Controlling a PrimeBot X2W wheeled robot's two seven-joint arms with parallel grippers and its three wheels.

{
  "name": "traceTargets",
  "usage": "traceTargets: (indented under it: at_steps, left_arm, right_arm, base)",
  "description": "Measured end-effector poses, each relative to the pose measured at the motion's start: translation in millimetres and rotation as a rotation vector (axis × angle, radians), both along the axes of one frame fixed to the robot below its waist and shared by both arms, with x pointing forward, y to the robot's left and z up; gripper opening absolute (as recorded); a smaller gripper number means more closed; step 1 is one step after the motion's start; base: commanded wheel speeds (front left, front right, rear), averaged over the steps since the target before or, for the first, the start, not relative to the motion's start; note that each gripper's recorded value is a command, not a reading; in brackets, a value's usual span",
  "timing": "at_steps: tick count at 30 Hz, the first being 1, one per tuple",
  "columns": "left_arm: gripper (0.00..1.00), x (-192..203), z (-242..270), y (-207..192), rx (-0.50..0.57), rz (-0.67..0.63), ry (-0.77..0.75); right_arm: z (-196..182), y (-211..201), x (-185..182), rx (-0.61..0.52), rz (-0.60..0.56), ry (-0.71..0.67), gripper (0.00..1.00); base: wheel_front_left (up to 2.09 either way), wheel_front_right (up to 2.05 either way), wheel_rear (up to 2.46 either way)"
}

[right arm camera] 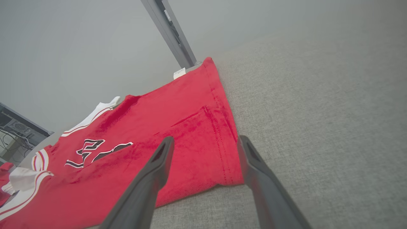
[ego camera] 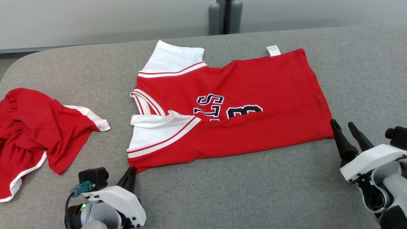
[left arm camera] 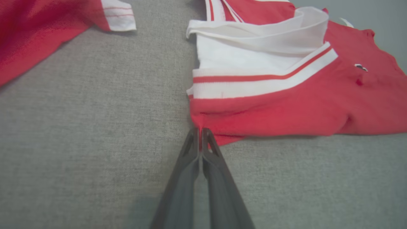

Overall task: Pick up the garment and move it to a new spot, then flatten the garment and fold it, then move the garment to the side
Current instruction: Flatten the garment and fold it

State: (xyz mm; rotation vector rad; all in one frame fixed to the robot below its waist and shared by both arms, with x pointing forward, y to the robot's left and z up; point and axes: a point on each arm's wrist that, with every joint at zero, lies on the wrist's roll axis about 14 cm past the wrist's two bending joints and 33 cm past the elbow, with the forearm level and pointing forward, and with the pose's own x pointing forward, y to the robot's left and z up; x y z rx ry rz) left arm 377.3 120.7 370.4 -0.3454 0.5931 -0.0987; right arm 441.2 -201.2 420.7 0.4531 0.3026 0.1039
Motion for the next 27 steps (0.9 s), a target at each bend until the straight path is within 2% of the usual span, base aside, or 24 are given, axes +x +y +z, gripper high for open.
traceTargets:
  at_steps: [10, 18, 21, 22, 24, 27]
  left_arm:
    - [0.0, 3.5, 3.9, 9.4, 0.013, 0.002, -0.028]
    - [0.0, 6.1, 2.7, 7.6, 0.016, -0.009, -0.027]
    - [0.0, 5.3, 2.1, 7.3, 0.019, -0.013, -0.024]
    - [0.0, 5.0, 2.2, 7.5, 0.019, -0.012, -0.024]
    - [0.0, 4.8, 2.8, 8.2, 0.02, -0.011, -0.026]
    - [0.0, 4.6, 4.1, 8.6, 0.021, -0.01, -0.03]
  right_arm:
    - [-21.4, -1.3, 6.6, -0.206, 0.081, 0.058, 1.0]
    - [-43.3, 6.4, 8.0, -0.254, 0.116, 0.151, 1.0]
    - [-46.7, 7.6, 9.9, -0.283, 0.133, 0.163, 0.46]
    - [-47.1, 7.9, 10.5, -0.286, 0.133, 0.164, 0.33]
    - [-46.5, 9.6, 11.5, -0.29, 0.138, 0.159, 0.0]
    - [-46.4, 11.3, 10.7, -0.294, 0.145, 0.157, 0.0]
  base:
    - [0.0, 0.0, 0.0]
    - [0.0, 0.0, 0.0]
    - [0.0, 0.0, 0.0]
    - [0.0, 0.0, 0.0]
    - [0.0, 0.0, 0.0]
    - [0.0, 0.0, 0.0]
